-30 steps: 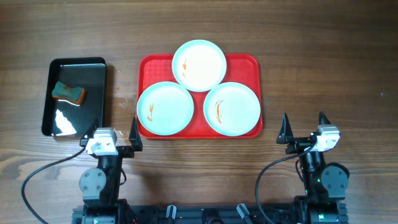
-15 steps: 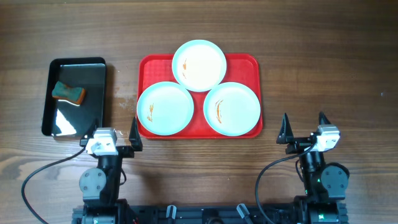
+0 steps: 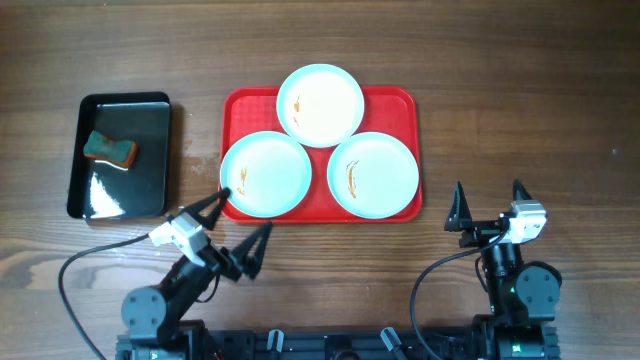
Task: Clean dirty plates on tray and stack at the side
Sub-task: 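Move the left gripper over the sponge in the black tray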
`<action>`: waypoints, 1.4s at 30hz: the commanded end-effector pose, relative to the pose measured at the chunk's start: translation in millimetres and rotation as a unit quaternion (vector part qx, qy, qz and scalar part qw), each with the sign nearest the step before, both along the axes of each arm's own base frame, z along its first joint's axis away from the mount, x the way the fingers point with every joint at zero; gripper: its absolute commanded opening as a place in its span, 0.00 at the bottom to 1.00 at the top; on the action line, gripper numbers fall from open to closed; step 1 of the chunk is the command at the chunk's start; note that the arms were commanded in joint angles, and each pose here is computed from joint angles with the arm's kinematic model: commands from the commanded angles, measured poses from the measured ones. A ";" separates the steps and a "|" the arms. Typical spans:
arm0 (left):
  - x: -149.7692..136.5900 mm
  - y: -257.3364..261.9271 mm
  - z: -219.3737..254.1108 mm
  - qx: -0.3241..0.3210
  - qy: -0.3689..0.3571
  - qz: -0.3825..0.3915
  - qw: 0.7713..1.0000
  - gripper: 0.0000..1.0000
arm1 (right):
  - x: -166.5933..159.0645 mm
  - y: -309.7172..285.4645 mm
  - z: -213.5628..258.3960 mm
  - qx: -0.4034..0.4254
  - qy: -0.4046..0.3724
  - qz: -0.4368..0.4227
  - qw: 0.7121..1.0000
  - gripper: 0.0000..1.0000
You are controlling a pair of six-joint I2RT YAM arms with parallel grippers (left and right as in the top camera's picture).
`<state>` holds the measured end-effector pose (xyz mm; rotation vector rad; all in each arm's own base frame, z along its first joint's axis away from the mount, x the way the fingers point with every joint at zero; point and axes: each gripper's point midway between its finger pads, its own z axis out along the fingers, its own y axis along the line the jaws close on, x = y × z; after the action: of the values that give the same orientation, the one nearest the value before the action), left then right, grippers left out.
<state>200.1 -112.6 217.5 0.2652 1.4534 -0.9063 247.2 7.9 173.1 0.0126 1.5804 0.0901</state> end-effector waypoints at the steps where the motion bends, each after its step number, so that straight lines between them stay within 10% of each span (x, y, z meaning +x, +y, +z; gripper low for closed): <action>1: -36.1 -22.6 32.4 -0.056 -0.012 -0.117 0.991 1.00 | -0.4 -4.0 2.1 -0.006 -0.006 -0.010 1.000 1.00; 6: -47.8 -17.3 78.6 -0.039 -0.094 -0.096 0.990 1.00 | -0.4 -3.9 2.2 -0.006 -0.006 -0.010 1.000 1.00; 13: 15.5 41.9 96.3 0.041 0.044 0.126 0.990 1.00 | -0.4 -3.9 2.2 -0.006 -0.006 -0.010 1.000 1.00; 18: 60.3 124.9 92.7 0.101 0.238 0.333 0.907 1.00 | -0.4 -3.9 2.2 -0.006 -0.006 -0.010 1.000 1.00; 25: 100.2 133.9 63.3 0.162 0.412 0.296 0.846 1.00 | -0.4 -3.9 2.2 -0.006 -0.006 -0.010 1.000 1.00; 31: 138.6 188.2 44.8 0.040 0.520 0.416 0.745 1.00 | -0.4 -3.9 2.1 -0.006 -0.006 -0.010 1.000 1.00; 42: 166.5 268.5 -34.4 0.032 0.613 0.465 0.637 1.00 | -0.4 -3.9 2.2 -0.006 -0.006 -0.010 1.000 1.00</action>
<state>366.0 131.5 215.3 -1.1257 2.3982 -0.0918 247.1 7.9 173.3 0.0126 1.5796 0.0901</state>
